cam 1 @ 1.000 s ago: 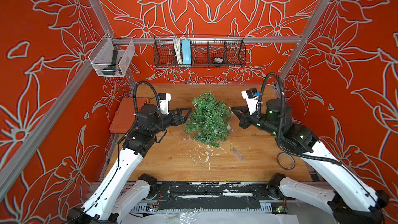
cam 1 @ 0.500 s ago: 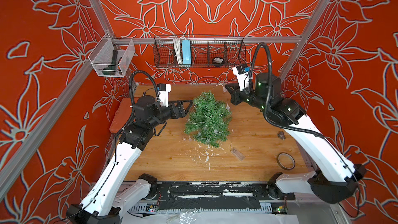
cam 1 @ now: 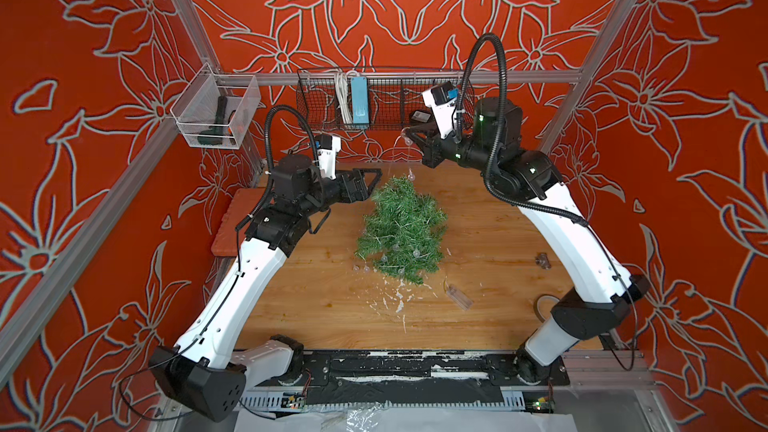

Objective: Remove string lights from the small christmas tree
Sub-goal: Pick up the light string from the Christmas tree, then remove the light string from the Christmas tree.

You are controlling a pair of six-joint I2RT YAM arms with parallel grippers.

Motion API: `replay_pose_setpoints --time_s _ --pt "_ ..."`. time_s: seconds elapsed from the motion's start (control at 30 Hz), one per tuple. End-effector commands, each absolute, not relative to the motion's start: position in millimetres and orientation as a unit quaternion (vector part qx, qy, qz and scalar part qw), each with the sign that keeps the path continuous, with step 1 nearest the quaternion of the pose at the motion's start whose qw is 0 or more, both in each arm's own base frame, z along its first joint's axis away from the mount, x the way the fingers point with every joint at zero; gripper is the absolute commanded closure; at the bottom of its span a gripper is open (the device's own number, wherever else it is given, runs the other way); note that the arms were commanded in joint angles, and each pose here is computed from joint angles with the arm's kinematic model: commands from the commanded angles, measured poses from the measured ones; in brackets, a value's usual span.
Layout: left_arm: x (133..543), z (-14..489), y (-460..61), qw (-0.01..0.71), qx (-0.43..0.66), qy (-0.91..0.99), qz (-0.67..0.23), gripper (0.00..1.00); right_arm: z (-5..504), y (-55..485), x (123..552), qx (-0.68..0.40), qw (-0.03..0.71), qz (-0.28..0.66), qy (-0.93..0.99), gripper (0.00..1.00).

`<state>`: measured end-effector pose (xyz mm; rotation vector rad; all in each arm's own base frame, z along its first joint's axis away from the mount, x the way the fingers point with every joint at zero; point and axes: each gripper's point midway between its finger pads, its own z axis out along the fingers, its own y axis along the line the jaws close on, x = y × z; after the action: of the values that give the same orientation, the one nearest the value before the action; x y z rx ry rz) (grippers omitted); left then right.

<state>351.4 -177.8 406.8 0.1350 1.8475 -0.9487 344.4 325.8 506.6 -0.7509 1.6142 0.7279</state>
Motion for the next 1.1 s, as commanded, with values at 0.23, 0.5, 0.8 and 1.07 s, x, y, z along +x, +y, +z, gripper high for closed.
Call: replay_pose_setpoints --time_s 0.23,0.5,0.8,1.07 --pt "374.9 432.7 -212.9 0.525 0.107 0.75 -0.389 0.02 521.0 350.1 338.4 -0.356 0.554 0.351 0.665 1.0" --pt "392.8 434.3 -204.2 0.542 0.088 0.76 -0.349 0.39 525.6 356.1 330.4 -0.361 0.552 0.366 0.656 1.0" --pt "380.9 451.6 -186.9 0.569 0.069 0.752 -0.326 0.75 521.1 355.7 329.6 -0.359 0.546 0.368 0.662 1.0" --pt "356.7 490.4 -160.4 0.602 0.034 0.739 -0.302 1.0 533.3 349.9 313.2 -0.351 0.539 0.395 0.656 0.89"
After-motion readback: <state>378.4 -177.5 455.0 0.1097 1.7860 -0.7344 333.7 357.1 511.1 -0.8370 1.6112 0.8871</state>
